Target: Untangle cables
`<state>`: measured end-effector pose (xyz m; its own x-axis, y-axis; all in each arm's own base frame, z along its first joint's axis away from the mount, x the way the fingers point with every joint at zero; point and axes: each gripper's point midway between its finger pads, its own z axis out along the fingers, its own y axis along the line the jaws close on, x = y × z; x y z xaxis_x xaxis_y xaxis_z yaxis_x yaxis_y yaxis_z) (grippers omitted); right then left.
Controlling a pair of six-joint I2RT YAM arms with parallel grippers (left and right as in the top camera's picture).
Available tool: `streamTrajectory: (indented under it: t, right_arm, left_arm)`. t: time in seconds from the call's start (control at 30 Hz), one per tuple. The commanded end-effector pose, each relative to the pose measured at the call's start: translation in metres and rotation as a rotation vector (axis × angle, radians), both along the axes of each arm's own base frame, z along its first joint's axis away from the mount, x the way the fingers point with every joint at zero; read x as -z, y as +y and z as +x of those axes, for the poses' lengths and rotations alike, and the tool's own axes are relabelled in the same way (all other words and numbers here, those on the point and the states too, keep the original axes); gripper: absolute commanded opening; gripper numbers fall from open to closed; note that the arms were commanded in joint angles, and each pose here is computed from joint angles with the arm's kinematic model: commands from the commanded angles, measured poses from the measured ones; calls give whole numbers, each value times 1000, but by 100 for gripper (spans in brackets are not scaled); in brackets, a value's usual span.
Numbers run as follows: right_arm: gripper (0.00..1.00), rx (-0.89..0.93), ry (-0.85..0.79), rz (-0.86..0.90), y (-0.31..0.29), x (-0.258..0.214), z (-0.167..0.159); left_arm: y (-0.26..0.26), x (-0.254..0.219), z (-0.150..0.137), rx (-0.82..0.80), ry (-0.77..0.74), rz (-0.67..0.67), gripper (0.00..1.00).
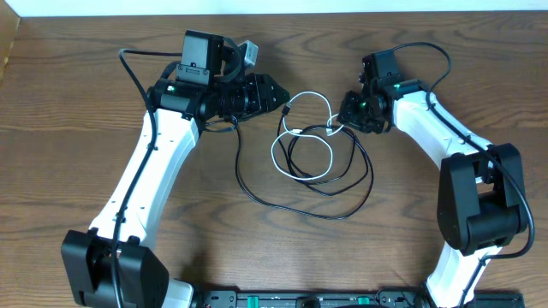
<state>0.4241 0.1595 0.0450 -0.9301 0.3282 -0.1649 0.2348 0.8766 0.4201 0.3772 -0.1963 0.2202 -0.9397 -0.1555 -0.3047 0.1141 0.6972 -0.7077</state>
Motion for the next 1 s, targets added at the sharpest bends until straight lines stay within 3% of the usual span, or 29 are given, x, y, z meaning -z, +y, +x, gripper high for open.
streamTrajectory:
  t: [0.0,0.13,0.23,0.47,0.77,0.87,0.97]
  right_arm:
    - [24,10,52,-20,-1,28,-6]
    - [15,-36,37,31,10,42,1]
    - [1,-94,-40,150,28,29,16]
    - [1,-215,-179,414,57,-42,35]
    - [1,-387,-335,751,43,-179,8]
    - [1,-373,-306,759,35,-188,-3]
    - [1,-284,-246,639,24,-171,-8]
  left_arm:
    - [2,1,3,3,-16,23,54]
    - [4,3,5,-9,-19,38,54]
    - [8,6,8,-29,-25,64,53]
    - [8,5,8,-29,-24,64,53]
    - [8,5,8,23,-77,89,52]
    - [8,5,8,30,-82,89,51]
    - [6,5,7,35,-84,89,50]
